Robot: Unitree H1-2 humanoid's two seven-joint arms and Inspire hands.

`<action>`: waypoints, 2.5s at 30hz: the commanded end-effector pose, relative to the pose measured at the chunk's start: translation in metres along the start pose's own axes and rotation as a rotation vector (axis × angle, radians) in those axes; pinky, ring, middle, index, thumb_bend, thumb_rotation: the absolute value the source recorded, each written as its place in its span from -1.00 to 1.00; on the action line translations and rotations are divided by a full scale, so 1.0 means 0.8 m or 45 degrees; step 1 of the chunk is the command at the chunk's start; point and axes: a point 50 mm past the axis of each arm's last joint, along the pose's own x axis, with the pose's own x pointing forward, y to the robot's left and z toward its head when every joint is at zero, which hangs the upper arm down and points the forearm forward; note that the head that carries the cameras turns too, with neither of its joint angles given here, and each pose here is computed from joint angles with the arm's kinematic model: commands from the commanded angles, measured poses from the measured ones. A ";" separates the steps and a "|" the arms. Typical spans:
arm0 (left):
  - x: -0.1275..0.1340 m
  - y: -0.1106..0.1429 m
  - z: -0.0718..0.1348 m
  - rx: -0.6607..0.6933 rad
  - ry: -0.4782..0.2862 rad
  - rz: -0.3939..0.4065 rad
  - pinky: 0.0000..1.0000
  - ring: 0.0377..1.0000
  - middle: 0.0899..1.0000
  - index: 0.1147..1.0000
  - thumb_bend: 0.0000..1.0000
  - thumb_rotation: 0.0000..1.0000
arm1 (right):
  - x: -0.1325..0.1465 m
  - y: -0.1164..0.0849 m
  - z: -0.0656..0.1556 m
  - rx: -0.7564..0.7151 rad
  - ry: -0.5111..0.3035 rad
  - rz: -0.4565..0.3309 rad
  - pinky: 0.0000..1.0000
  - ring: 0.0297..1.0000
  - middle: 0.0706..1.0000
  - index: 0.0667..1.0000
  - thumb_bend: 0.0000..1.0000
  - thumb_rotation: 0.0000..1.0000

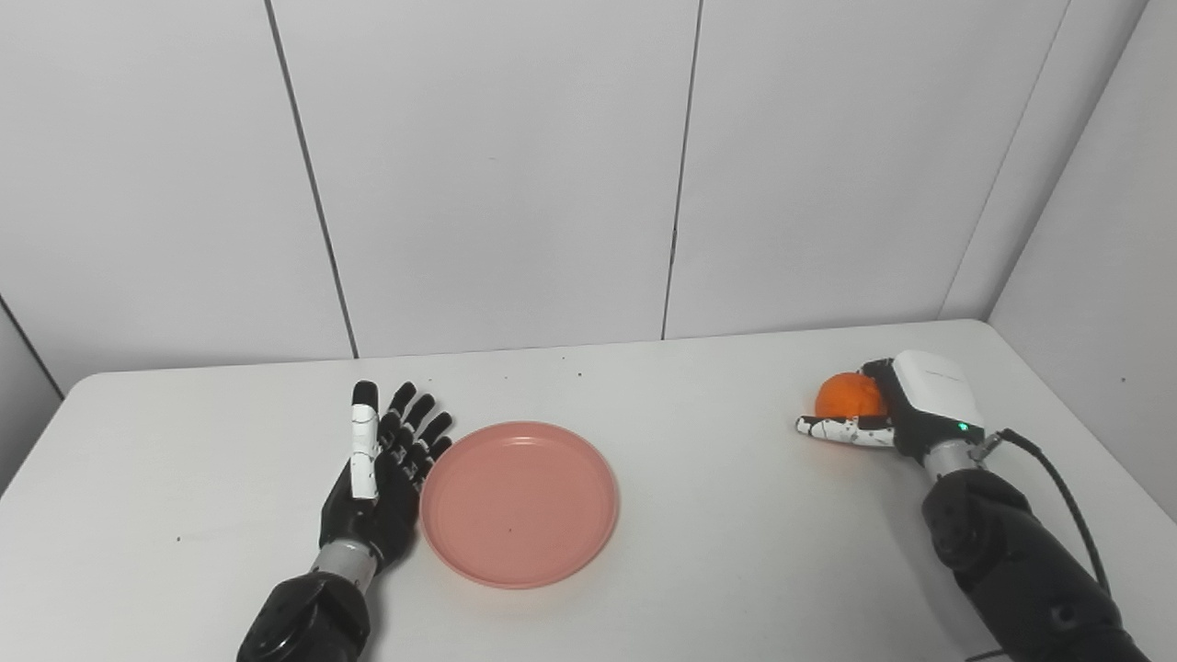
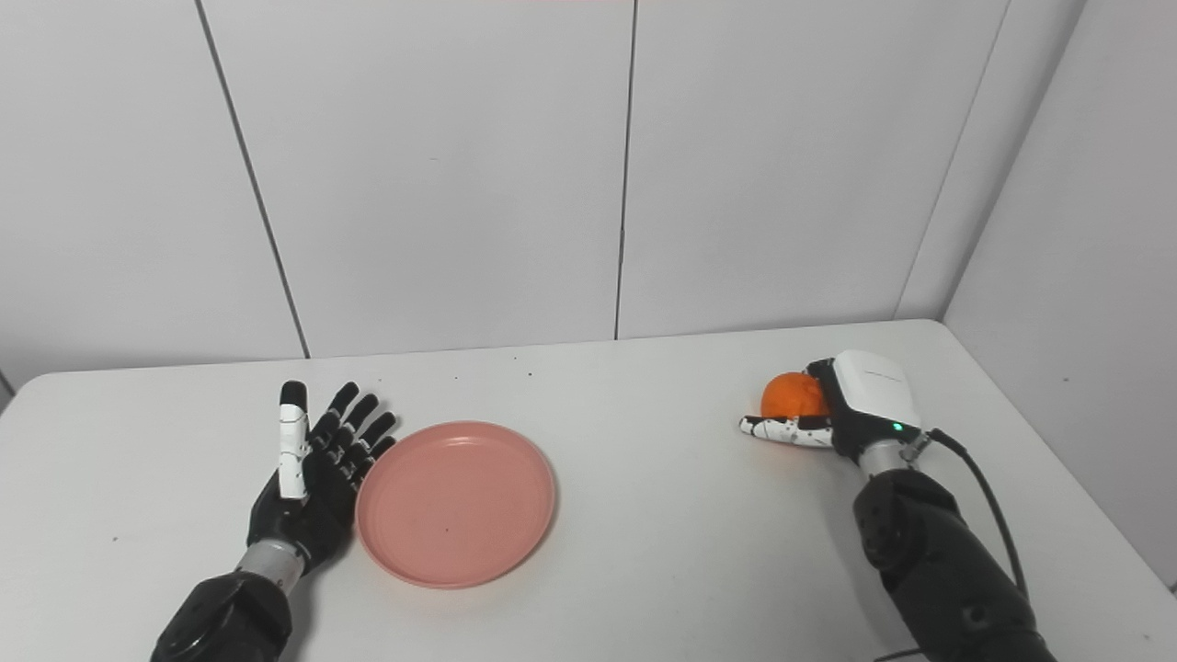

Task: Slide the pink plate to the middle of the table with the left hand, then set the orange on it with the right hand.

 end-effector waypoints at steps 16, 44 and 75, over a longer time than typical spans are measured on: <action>0.006 -0.017 -0.003 0.030 0.010 0.004 0.93 0.89 0.95 1.00 0.77 0.84 | 0.023 -0.102 0.071 0.022 -0.328 -0.316 -0.65 -0.58 -0.48 -0.41 0.25 0.38; 0.015 -0.040 -0.015 0.024 0.017 0.016 0.80 0.80 0.89 1.00 0.78 0.76 | -0.007 -0.154 0.194 0.217 -0.838 -0.493 -0.67 -0.62 -0.51 -0.38 0.29 0.24; 0.018 -0.049 -0.013 0.028 0.011 0.016 0.79 0.77 0.84 1.00 0.76 0.76 | -0.054 -0.087 0.320 0.241 -1.235 -0.266 -0.70 -0.63 -0.52 -0.43 0.34 0.13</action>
